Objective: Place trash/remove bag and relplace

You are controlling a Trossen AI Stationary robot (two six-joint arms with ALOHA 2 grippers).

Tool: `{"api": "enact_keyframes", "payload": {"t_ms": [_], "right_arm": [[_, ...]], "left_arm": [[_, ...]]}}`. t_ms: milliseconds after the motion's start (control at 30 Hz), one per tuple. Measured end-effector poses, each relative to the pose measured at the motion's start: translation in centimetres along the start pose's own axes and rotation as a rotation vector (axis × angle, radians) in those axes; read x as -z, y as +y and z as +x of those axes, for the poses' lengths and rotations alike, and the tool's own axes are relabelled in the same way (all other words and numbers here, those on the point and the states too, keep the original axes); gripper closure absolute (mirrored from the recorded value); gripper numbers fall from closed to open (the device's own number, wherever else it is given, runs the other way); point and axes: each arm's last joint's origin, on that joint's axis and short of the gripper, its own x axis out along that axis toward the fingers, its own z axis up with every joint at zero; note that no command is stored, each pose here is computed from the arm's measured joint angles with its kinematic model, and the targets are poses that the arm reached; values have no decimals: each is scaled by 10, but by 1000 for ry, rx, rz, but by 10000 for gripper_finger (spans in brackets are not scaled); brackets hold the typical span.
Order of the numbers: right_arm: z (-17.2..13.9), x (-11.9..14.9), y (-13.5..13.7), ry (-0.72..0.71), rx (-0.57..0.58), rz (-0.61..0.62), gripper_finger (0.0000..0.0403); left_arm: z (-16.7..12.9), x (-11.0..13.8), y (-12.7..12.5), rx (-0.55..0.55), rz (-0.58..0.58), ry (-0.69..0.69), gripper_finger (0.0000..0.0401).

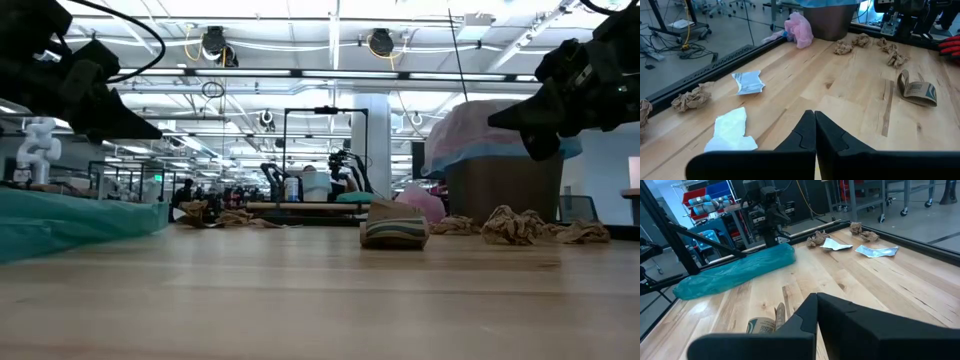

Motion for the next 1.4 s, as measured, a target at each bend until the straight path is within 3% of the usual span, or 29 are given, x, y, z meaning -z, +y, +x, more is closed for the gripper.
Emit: {"api": "enact_keyframes", "payload": {"t_ms": [567, 900, 1133, 1300, 1400], "right_arm": [[0, -2, 1, -26, -6, 12, 403], [-1, -10, 2, -104, -21, 333, 403], [-1, -11, -1, -160, 63, 431, 403], [-3, -25, 6, -273, -68, 488, 403], [-5, -38, 13, -272, -138, 482, 403]], "left_arm": [[0, 0, 0, 0, 0, 0, 401], [0, 0, 0, 0, 0, 0, 401], [0, 0, 0, 0, 0, 0, 401], [0, 0, 0, 0, 0, 0, 401], [0, 0, 0, 0, 0, 1, 401]]}}
